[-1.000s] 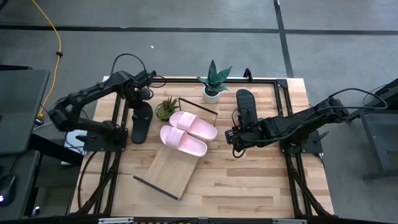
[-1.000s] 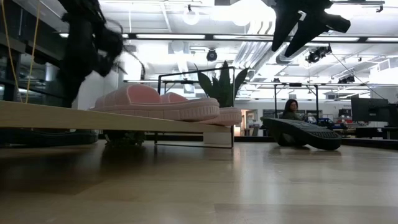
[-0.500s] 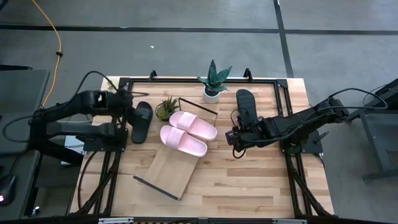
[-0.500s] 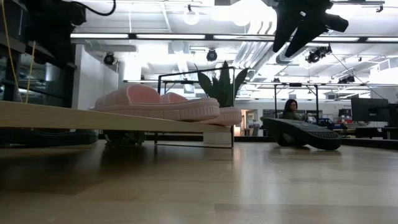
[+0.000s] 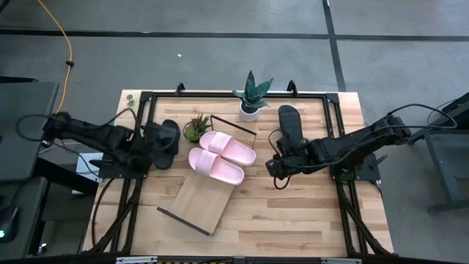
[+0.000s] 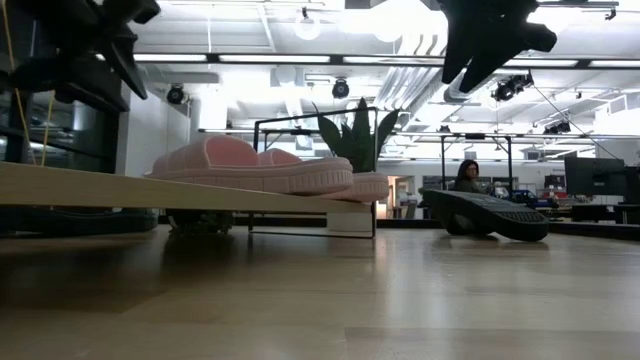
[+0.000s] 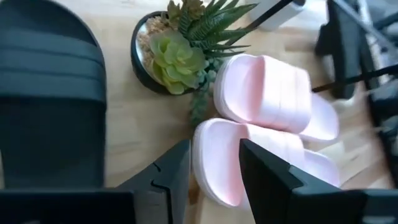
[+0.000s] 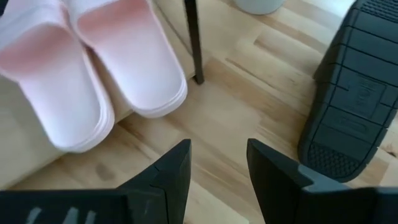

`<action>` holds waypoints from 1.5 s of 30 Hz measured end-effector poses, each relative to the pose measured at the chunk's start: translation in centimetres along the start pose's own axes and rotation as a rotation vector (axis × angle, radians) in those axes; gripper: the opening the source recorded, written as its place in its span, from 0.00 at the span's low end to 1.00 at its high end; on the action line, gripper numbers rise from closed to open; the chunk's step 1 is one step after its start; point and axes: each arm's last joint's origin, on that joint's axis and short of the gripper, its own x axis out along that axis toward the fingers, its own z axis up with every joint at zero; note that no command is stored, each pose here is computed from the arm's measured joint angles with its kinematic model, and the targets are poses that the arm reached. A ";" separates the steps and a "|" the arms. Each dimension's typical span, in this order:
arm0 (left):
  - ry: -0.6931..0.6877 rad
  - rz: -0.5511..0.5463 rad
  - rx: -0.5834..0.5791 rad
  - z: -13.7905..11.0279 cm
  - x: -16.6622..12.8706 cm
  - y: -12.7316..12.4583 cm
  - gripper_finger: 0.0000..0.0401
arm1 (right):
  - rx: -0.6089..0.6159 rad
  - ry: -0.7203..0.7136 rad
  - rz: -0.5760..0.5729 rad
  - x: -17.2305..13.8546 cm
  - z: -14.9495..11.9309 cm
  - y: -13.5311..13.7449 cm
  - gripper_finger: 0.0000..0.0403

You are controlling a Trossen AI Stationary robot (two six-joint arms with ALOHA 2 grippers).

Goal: Pick and place slides into the shelf
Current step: Put the left black slide on the shelf

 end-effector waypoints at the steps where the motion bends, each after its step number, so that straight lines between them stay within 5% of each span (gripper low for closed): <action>1: -0.013 -0.014 -0.023 -0.4 -0.1 0.1 0.32 | -0.013 0.003 0.004 -0.1 -0.1 0.1 0.36; 13: -0.231 -0.212 -0.218 -4.1 -0.2 1.3 0.32 | -0.065 0.042 0.036 -0.4 -0.8 0.4 0.36; 33: -0.457 -0.332 -0.293 -6.4 1.3 0.1 0.32 | -0.060 0.127 0.093 -0.4 -1.0 0.7 0.36; 45: -0.438 -0.247 -0.274 -8.4 3.2 -0.1 0.32 | -0.346 0.201 0.223 -0.5 -1.1 1.3 0.36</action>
